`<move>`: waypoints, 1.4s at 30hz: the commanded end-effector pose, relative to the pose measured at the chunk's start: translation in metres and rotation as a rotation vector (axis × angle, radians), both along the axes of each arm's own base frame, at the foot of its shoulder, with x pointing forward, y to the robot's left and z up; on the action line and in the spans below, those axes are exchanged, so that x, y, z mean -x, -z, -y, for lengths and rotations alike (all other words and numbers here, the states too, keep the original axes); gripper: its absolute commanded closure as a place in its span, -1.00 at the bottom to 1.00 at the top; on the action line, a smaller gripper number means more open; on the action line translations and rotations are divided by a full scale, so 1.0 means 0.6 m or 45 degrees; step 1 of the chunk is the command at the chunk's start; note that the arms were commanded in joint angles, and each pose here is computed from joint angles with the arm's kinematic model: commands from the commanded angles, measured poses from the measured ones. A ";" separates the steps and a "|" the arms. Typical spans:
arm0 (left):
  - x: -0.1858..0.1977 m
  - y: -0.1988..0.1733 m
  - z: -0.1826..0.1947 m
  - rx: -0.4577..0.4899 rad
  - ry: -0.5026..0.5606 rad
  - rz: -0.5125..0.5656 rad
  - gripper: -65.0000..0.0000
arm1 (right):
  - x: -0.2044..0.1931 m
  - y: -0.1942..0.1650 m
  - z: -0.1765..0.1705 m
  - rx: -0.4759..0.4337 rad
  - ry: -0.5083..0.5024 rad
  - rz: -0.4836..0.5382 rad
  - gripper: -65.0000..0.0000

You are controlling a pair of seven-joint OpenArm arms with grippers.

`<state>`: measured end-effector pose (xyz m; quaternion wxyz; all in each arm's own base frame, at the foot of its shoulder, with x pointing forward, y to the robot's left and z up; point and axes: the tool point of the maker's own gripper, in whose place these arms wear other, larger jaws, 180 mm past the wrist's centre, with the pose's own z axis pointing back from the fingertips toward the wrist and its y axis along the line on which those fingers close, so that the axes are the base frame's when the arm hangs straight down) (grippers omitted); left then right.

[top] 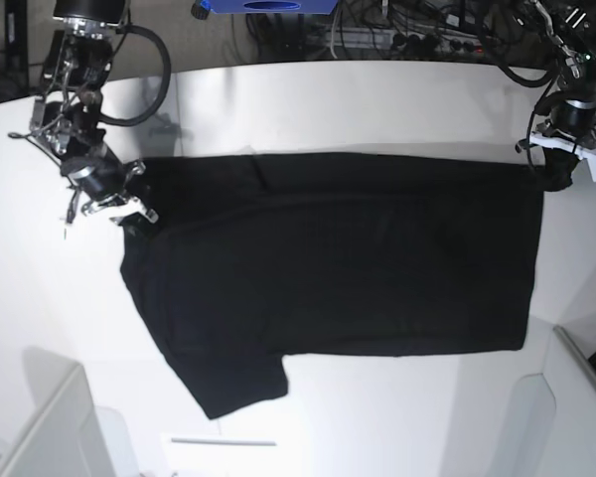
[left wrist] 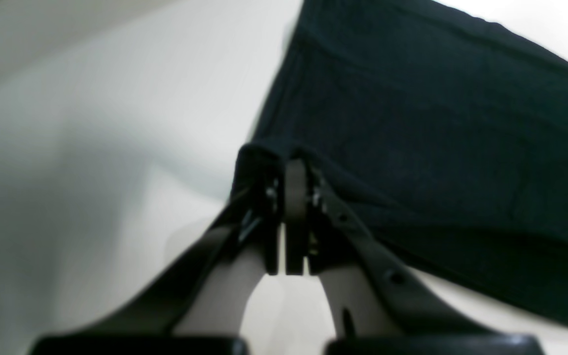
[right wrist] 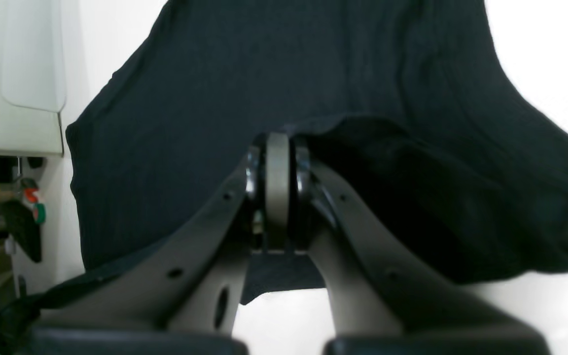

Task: Fold the T-shirt properly
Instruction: 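Lift the shirt by its shoulders with both grippers and shake it flat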

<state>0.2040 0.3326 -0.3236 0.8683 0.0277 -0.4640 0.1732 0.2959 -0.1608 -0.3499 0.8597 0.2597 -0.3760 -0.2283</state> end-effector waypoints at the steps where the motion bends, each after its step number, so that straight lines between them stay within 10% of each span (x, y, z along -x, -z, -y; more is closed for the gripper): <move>1: -0.016 -0.025 -0.004 -0.023 0.013 0.067 1.00 | -0.016 -0.017 0.006 0.006 0.008 0.053 1.00; 38: -0.084 0.052 -0.014 -0.056 0.025 -0.118 1.00 | -0.075 0.029 -0.002 0.034 0.030 -0.061 1.00; 42: -0.084 0.049 -0.015 -0.056 0.022 -0.109 0.76 | -0.071 0.029 0.000 0.037 0.035 -0.057 0.27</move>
